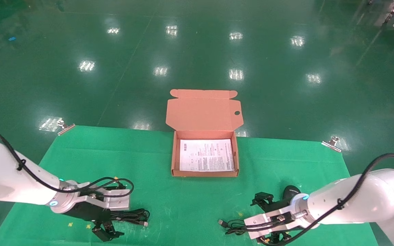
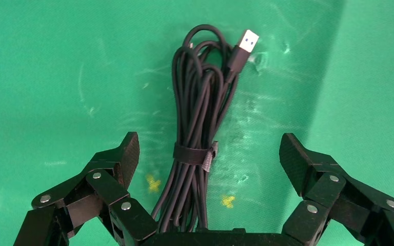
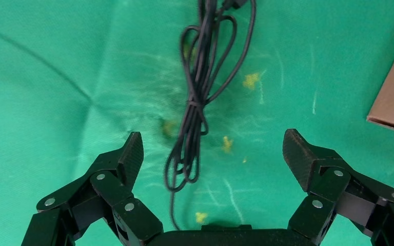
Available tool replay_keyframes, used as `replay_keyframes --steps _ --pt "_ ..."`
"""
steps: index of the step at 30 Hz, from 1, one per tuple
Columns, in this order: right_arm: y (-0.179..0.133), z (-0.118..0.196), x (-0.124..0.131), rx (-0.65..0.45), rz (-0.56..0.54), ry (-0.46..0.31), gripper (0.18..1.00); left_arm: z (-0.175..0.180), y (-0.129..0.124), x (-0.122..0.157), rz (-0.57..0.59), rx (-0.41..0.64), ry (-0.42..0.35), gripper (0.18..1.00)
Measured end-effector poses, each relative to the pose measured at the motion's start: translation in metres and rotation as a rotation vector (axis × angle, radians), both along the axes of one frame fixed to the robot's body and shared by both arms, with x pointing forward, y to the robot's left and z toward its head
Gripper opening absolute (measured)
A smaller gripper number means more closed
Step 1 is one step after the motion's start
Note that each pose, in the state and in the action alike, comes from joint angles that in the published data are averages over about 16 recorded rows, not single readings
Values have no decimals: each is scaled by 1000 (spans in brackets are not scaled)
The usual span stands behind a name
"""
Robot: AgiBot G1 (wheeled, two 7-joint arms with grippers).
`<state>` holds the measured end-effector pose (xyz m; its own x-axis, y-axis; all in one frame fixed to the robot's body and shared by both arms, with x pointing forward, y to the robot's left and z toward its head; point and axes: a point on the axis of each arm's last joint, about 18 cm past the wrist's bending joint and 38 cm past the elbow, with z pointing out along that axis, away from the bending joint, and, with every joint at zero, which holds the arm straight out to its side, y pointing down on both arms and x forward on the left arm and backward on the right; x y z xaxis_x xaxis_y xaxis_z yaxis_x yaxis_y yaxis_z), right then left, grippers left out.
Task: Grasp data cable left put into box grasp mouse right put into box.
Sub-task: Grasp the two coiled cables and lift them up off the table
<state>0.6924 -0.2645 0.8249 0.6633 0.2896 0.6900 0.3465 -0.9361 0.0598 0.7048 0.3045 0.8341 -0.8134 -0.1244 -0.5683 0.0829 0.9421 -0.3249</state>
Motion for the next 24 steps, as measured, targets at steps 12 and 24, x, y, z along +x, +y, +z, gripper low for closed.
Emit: replay_keyframes --steps 12,24 --pt "2 -7 13 6 -28 6 989 -7 6 5 37 -20 8 991" --pt "2 -7 12 6 -27 5 895 -7 5 5 35 -21 7 882"
